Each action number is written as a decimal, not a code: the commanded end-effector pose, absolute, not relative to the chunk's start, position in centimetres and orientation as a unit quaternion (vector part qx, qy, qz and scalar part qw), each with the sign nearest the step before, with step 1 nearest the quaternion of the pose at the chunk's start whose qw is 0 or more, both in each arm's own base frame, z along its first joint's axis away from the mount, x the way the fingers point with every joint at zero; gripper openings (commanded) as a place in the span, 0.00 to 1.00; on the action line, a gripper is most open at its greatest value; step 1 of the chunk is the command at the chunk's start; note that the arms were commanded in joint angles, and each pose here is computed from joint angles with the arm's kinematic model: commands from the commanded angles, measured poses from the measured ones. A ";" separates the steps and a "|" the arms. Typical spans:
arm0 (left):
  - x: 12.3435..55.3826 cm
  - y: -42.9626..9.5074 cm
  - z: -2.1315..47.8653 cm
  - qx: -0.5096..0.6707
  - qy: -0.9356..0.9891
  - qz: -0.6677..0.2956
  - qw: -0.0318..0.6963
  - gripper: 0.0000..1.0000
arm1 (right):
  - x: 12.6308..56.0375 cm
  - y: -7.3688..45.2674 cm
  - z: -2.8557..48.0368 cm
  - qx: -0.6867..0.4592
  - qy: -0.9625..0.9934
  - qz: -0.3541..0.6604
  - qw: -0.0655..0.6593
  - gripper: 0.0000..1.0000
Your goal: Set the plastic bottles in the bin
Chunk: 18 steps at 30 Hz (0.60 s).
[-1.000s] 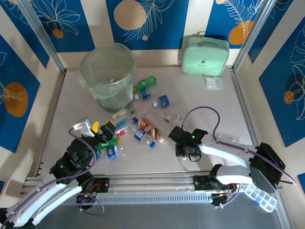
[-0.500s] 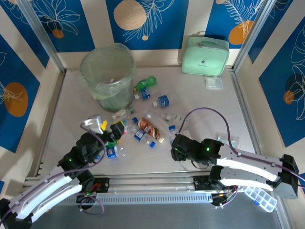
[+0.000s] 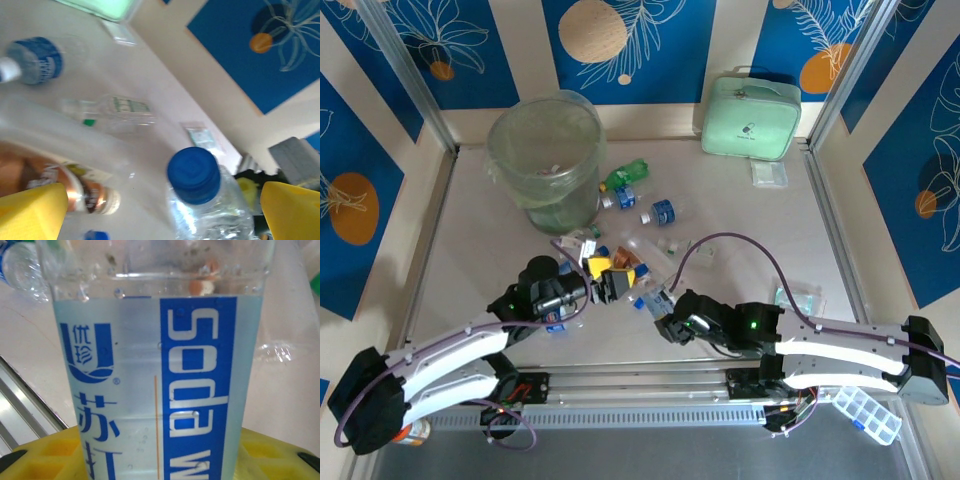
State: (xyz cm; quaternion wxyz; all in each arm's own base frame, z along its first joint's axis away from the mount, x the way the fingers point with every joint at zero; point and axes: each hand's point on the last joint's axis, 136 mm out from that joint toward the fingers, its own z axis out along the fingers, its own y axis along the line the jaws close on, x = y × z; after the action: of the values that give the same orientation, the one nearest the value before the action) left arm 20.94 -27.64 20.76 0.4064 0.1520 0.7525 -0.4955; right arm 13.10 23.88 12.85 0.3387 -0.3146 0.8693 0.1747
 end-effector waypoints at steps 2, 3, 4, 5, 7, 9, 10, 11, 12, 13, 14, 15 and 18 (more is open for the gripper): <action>19.3 -29.4 23.6 0.193 0.695 -0.569 0.395 0.95 | 13.3 25.7 14.2 -0.332 0.844 0.213 0.363 0.37; 19.4 -29.4 23.4 0.190 0.697 -0.568 0.394 0.94 | 13.2 25.8 14.2 -0.333 0.843 0.216 0.362 0.37; 19.5 -29.4 23.4 0.191 0.696 -0.569 0.394 0.92 | 13.3 25.9 14.3 -0.333 0.842 0.220 0.362 0.37; 19.4 -29.5 23.4 0.194 0.695 -0.570 0.393 0.90 | 13.3 26.0 14.3 -0.334 0.842 0.221 0.361 0.37; 19.4 -29.7 23.2 0.198 0.696 -0.570 0.389 0.87 | 13.3 26.1 14.2 -0.335 0.843 0.220 0.359 0.37; 19.4 -29.9 23.1 0.200 0.697 -0.570 0.386 0.81 | 13.4 26.2 14.2 -0.336 0.843 0.219 0.358 0.37; 19.4 -30.0 23.1 0.202 0.697 -0.571 0.385 0.78 | 13.4 26.2 14.3 -0.336 0.843 0.220 0.359 0.37; 19.5 -30.0 23.0 0.202 0.698 -0.570 0.384 0.74 | 13.5 26.3 14.4 -0.337 0.842 0.221 0.358 0.37; 19.4 -30.0 23.0 0.203 0.697 -0.570 0.384 0.70 | 13.5 26.4 14.4 -0.338 0.842 0.222 0.358 0.36; 19.4 -30.0 22.9 0.204 0.697 -0.570 0.384 0.66 | 13.5 26.6 14.5 -0.339 0.841 0.223 0.358 0.37; 19.4 -30.0 22.9 0.205 0.697 -0.569 0.385 0.61 | 13.5 26.6 14.5 -0.339 0.841 0.222 0.358 0.36; 19.4 -30.1 22.9 0.206 0.698 -0.568 0.384 0.58 | 13.5 26.7 14.6 -0.339 0.841 0.221 0.358 0.36; 19.3 -30.1 23.0 0.212 0.696 -0.568 0.384 0.47 | 13.8 26.9 14.6 -0.340 0.841 0.218 0.361 0.36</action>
State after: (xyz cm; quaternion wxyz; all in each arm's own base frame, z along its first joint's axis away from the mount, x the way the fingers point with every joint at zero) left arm 19.72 -29.76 21.40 0.3719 0.1878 0.7209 -0.5539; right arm 13.47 25.90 13.29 0.3483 -0.3374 0.8505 0.2035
